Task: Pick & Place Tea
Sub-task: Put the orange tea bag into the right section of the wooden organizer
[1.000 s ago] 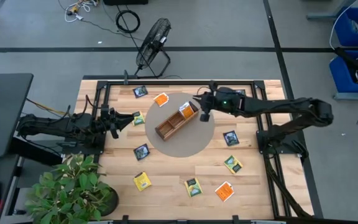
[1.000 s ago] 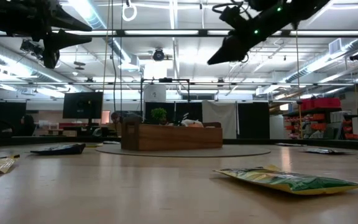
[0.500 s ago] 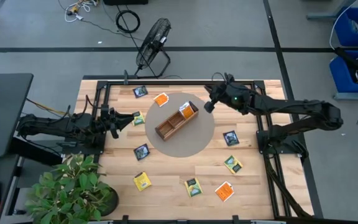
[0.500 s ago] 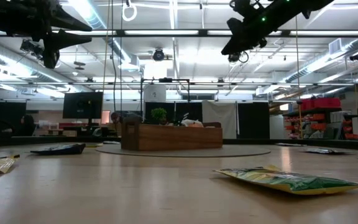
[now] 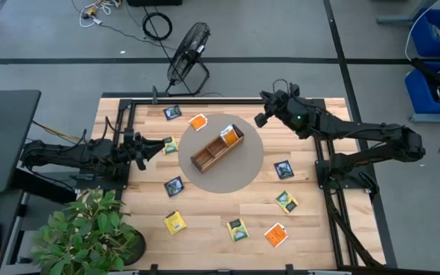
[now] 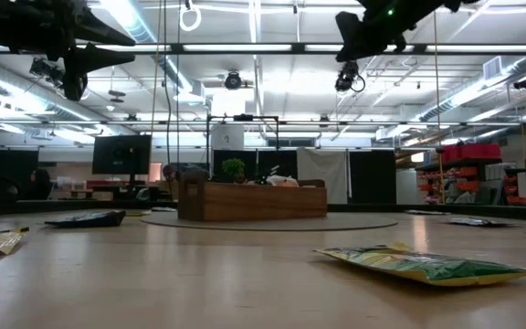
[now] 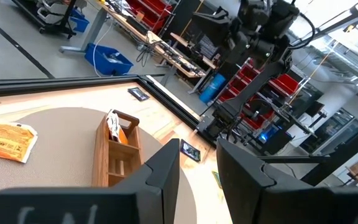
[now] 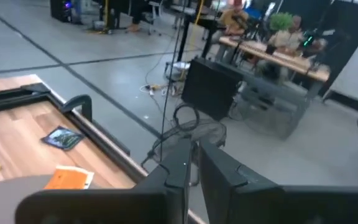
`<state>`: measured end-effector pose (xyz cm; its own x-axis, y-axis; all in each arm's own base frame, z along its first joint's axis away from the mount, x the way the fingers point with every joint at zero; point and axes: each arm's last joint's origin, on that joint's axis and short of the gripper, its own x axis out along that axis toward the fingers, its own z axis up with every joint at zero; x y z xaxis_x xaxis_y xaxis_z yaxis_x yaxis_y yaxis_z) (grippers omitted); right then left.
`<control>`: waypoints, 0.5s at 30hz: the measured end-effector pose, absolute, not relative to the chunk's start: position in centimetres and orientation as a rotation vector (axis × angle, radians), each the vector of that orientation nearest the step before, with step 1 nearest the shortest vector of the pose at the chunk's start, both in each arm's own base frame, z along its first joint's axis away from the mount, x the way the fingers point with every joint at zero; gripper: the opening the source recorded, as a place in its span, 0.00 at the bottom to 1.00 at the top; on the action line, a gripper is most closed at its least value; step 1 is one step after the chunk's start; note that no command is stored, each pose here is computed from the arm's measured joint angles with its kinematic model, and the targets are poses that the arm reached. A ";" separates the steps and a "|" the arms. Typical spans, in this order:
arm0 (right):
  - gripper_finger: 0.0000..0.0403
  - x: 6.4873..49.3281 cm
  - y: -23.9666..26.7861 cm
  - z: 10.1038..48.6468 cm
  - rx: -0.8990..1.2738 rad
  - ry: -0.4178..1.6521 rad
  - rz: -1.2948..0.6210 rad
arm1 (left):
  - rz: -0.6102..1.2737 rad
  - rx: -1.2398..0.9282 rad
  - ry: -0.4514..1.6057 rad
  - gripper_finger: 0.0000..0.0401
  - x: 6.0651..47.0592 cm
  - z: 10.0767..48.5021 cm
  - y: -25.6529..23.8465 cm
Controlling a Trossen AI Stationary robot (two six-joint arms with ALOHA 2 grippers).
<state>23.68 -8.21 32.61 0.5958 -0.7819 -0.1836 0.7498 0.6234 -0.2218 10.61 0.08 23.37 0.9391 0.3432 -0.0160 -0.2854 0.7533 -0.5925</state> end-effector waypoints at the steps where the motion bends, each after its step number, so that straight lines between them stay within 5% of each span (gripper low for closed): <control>1: 0.10 23.6 -8.2 32.8 -0.122 0.286 -0.889 | 0.343 -0.630 -0.096 0.27 10.6 23.4 0.1; 15: 0.10 23.1 -7.6 31.5 0.063 0.495 -0.765 | 0.346 -0.608 -0.092 0.27 10.6 23.4 0.1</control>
<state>23.06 -7.59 31.47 0.6130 -0.6484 -0.4514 0.6776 0.7253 -0.1215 10.61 0.08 23.37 0.9386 0.3447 -0.0160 -0.2909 0.7654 -0.5740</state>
